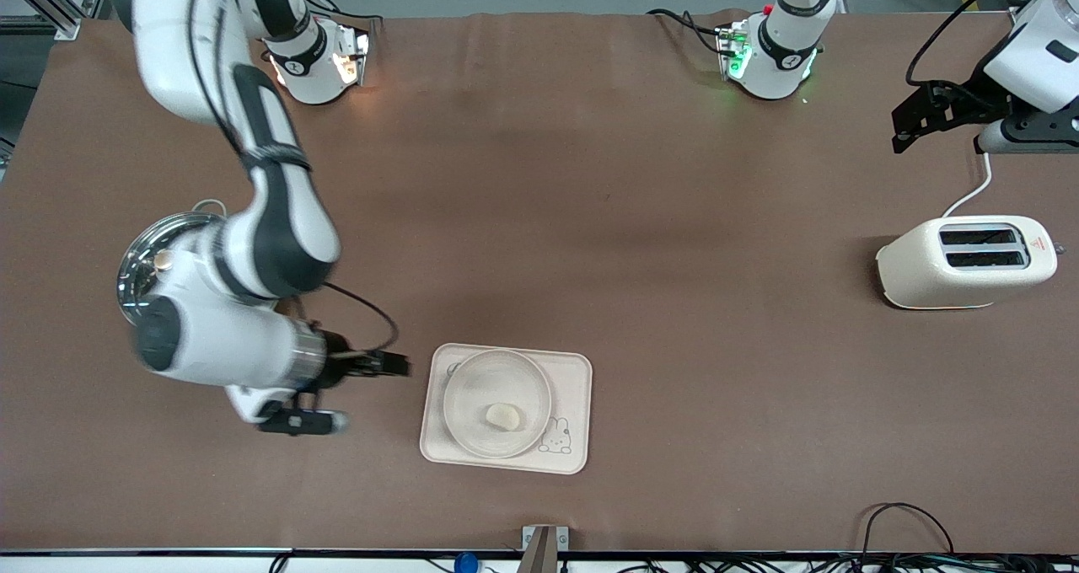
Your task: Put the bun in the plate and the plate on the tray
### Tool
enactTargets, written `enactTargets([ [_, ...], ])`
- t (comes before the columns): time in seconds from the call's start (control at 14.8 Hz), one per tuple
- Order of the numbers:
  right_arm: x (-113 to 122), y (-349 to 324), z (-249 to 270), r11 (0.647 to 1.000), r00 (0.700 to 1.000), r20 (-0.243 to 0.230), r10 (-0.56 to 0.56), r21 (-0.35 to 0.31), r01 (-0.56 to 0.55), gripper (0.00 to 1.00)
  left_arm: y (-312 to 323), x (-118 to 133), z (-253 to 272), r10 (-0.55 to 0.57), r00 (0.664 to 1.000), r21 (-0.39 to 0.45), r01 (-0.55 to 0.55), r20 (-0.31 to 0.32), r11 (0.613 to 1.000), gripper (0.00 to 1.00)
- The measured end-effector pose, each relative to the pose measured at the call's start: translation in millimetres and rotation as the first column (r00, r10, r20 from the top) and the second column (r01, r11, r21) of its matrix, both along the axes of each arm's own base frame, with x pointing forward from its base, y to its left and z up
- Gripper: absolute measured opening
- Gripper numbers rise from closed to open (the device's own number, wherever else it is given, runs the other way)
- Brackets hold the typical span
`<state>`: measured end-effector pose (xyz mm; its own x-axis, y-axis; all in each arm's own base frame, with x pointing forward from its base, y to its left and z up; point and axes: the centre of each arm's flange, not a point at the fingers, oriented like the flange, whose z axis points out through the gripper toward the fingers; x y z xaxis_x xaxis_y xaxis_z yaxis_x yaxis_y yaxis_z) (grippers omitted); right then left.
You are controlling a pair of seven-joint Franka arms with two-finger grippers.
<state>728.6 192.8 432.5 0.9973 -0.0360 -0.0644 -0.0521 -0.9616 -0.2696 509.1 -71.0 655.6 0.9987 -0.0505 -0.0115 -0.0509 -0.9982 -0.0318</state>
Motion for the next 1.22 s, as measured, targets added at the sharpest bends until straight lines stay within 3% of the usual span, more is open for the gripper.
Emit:
enactTargets([
  [0.2,-27,-73,73,0.993,0.999,0.035,0.016,-0.119,-0.012,1.00,2,0,1,0.004,1.000,0.000,-0.004,0.001,1.000,1.00],
  [0.47,-94,-149,135,0.972,0.999,0.034,0.032,-0.236,-0.024,1.00,6,1,1,0.011,1.000,0.000,-0.011,0.002,1.000,1.00],
  [0.61,-130,-192,156,0.968,0.997,0.008,0.081,-0.241,-0.076,1.00,6,1,1,0.011,1.000,0.000,-0.011,0.002,1.000,1.00],
  [0.88,-179,-274,194,0.964,0.999,-0.003,0.036,-0.265,-0.035,1.00,6,1,6,0.011,1.000,-0.002,-0.011,0.013,1.000,1.00],
  [1.22,-190,-278,209,0.963,1.000,0.012,0.026,-0.268,-0.021,1.00,6,1,12,0.011,1.000,-0.003,-0.011,0.025,1.000,1.00],
])
